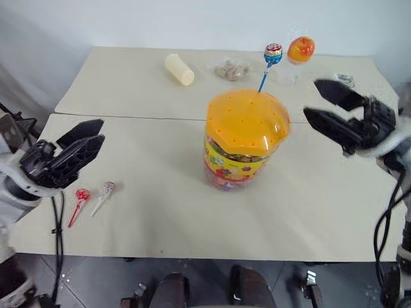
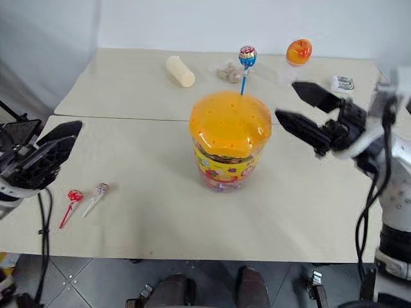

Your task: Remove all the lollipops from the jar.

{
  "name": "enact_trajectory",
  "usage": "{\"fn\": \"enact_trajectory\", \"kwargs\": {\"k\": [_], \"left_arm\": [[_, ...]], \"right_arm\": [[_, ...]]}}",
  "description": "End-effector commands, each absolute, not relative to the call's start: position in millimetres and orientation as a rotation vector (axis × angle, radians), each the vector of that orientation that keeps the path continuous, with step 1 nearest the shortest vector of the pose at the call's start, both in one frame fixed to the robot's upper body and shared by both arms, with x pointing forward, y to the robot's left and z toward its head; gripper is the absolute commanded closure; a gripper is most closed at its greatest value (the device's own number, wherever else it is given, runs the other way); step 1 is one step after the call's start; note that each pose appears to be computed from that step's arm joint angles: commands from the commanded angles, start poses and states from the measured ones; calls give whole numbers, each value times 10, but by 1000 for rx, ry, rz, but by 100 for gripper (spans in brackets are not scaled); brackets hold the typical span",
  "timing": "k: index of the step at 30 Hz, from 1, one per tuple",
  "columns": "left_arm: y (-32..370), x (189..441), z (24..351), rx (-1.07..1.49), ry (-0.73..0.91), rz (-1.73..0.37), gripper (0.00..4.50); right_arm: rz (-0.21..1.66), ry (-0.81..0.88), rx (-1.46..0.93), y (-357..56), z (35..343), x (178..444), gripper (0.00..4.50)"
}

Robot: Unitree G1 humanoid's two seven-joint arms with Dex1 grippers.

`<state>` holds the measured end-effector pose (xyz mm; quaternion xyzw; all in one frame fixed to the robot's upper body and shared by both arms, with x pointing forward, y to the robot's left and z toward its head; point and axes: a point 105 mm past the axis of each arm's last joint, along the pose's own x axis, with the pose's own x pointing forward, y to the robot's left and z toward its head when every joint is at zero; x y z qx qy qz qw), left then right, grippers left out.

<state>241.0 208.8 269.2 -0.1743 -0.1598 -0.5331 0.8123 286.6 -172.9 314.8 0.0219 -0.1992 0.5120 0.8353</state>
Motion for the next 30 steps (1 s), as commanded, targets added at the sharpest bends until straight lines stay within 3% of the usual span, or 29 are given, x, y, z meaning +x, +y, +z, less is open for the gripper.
{"fn": "enact_trajectory", "kwargs": {"k": [1, 12, 17, 26, 30], "left_arm": [[1875, 2467, 2792, -280, -443, -1177, 74], [1422, 2644, 2927, -251, -569, -1298, 74], [1316, 2640, 3003, -234, -596, -1330, 72], [1352, 2665, 3021, -248, -602, -1326, 72], [1343, 2679, 3010, -246, -586, -1343, 72]], "right_arm": [[1085, -365, 24, -1538, 3212, 2977, 0], [1041, -247, 30, -1292, 3272, 3276, 0], [1078, -261, 30, -1216, 3314, 3265, 116], [1116, -304, 14, -1162, 3391, 3224, 433], [1095, -422, 32, -1309, 3644, 3160, 449]]}}
